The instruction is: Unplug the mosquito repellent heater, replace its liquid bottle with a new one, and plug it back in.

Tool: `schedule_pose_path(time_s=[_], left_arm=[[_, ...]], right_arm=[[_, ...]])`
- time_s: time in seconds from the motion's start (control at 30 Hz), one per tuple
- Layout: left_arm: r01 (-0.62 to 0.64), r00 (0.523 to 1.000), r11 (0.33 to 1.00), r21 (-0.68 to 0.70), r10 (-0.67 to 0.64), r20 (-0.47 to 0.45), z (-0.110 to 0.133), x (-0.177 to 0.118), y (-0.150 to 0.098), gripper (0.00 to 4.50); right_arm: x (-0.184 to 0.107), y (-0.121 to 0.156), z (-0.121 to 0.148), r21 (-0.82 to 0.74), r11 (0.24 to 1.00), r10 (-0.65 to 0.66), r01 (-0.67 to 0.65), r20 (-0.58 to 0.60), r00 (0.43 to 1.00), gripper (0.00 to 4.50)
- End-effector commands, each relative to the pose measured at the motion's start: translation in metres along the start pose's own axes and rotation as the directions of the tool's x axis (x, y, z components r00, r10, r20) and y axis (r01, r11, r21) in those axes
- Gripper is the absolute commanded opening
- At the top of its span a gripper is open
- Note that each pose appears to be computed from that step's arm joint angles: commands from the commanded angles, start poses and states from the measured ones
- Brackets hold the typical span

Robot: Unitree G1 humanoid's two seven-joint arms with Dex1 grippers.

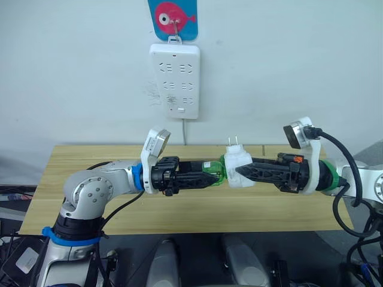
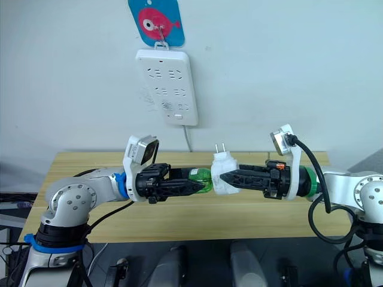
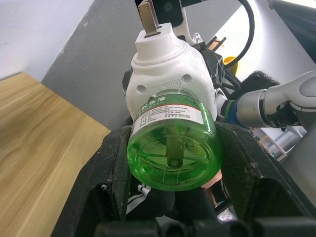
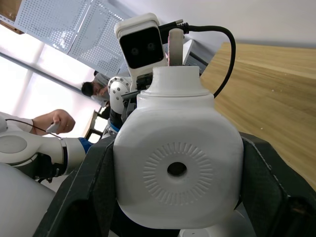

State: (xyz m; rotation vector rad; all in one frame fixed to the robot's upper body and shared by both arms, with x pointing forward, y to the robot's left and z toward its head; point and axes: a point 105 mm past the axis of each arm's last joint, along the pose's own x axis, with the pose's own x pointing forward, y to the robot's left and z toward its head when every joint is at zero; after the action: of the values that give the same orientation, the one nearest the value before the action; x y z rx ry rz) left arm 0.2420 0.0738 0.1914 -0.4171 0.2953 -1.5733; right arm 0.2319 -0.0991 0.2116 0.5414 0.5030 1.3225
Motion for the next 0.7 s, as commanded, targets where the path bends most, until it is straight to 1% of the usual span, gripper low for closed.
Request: schedule_pose_path(time_s=[0.03, 0.17, 0.33, 0.5, 0.57, 0.63, 0.67, 0.7], left_arm=[[0.073, 0.997, 0.996, 0.054, -0.072, -0.028, 0.0, 0.009, -0.015, 2.3], [0.058, 0.998, 0.994, 0.088, -0.056, -0.029, -0.001, 0.012, -0.013, 2.3], [0.052, 0.999, 0.993, 0.109, -0.054, 0.008, 0.005, 0.016, -0.011, 2.3], [0.078, 0.997, 0.992, 0.1, -0.078, -0.001, 0.002, 0.016, -0.015, 2.3], [0.076, 0.997, 0.992, 0.1, -0.075, -0.012, 0.0, 0.014, -0.014, 2.3], [0.066, 0.998, 0.993, 0.095, -0.066, -0.003, 0.001, 0.013, -0.012, 2.3], [0.061, 0.998, 0.994, 0.095, -0.061, -0.001, 0.001, 0.013, -0.011, 2.3], [0.052, 0.998, 0.995, 0.091, -0.053, 0.014, 0.003, 0.012, -0.009, 2.3]], right_arm=[[0.007, 0.012, -0.002, 0.0, 0.998, 0.061, -0.061, -0.003, 0.998, 2.96], [0.014, 0.012, -0.003, -0.001, 0.999, 0.041, -0.041, -0.011, 0.999, 2.96], [0.02, 0.009, -0.012, 0.006, 1.0, -0.007, 0.008, -0.059, 0.998, 2.96], [0.019, 0.014, -0.014, 0.049, 0.998, 0.032, -0.029, -0.063, 0.997, 2.96], [0.018, 0.014, -0.014, 0.052, 0.998, 0.038, -0.034, -0.066, 0.997, 3.68], [0.017, 0.014, -0.014, 0.053, 0.998, 0.038, -0.034, -0.069, 0.997, 4.26], [0.017, 0.014, -0.014, 0.051, 0.998, 0.032, -0.028, -0.071, 0.997, 4.5], [0.016, 0.013, -0.013, 0.049, 0.998, 0.028, -0.024, -0.07, 0.997, 4.5]])
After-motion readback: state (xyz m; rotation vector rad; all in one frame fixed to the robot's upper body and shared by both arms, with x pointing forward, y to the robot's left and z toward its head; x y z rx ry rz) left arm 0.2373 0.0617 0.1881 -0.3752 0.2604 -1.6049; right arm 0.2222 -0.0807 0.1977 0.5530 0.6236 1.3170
